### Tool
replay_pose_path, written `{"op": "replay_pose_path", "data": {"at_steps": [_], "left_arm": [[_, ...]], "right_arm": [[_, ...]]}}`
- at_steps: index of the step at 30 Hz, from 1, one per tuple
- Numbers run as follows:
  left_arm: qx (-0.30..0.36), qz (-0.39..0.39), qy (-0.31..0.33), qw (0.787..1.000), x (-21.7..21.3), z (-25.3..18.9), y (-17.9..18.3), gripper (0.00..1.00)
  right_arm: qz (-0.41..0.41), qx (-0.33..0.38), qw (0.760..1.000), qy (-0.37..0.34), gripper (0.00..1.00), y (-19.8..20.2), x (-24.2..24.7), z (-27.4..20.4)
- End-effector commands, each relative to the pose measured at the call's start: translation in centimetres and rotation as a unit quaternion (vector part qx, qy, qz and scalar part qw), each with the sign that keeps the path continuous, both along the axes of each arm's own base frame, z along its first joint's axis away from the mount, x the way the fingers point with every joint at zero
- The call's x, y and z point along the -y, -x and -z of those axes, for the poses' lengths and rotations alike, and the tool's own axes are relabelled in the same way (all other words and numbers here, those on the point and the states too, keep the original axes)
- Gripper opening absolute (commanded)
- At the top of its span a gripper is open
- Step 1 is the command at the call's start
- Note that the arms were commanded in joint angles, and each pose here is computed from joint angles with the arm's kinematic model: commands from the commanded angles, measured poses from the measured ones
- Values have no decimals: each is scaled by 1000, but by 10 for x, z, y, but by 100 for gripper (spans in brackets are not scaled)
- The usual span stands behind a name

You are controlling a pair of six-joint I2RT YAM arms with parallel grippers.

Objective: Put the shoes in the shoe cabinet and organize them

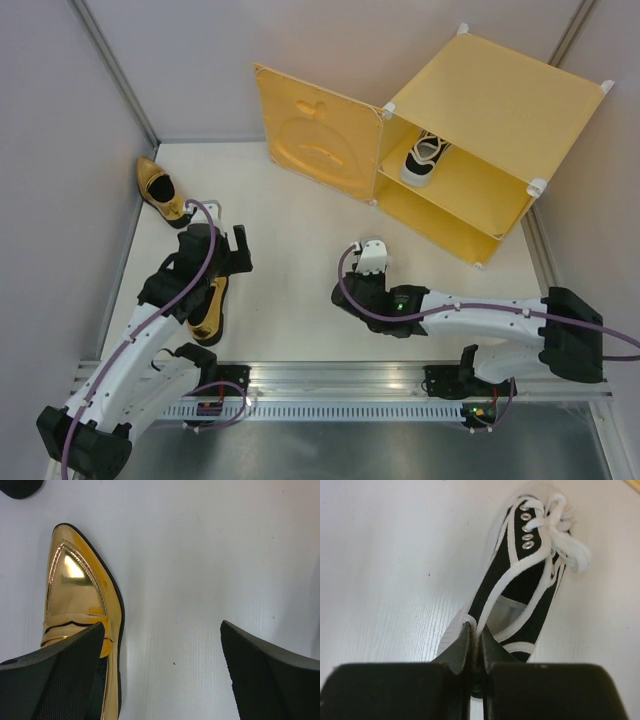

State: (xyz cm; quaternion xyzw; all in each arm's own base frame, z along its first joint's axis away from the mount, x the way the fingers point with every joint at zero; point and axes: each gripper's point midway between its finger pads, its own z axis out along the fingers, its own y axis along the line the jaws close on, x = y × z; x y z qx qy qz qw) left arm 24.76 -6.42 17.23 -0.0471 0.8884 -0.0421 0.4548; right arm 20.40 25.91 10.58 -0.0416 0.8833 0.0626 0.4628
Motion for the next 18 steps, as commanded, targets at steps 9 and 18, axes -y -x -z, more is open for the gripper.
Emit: {"op": "replay_pose_path", "data": {"at_steps": [9,18], "left_arm": [[21,8,-5,1000,-1,-8,-5,100],[21,7,-6,1000,-1,-8,-5,100]], "right_arm": [[-28,69,997,-31,1,1,31,-130],[13,121,992,20,1,-8,68,-218]]}}
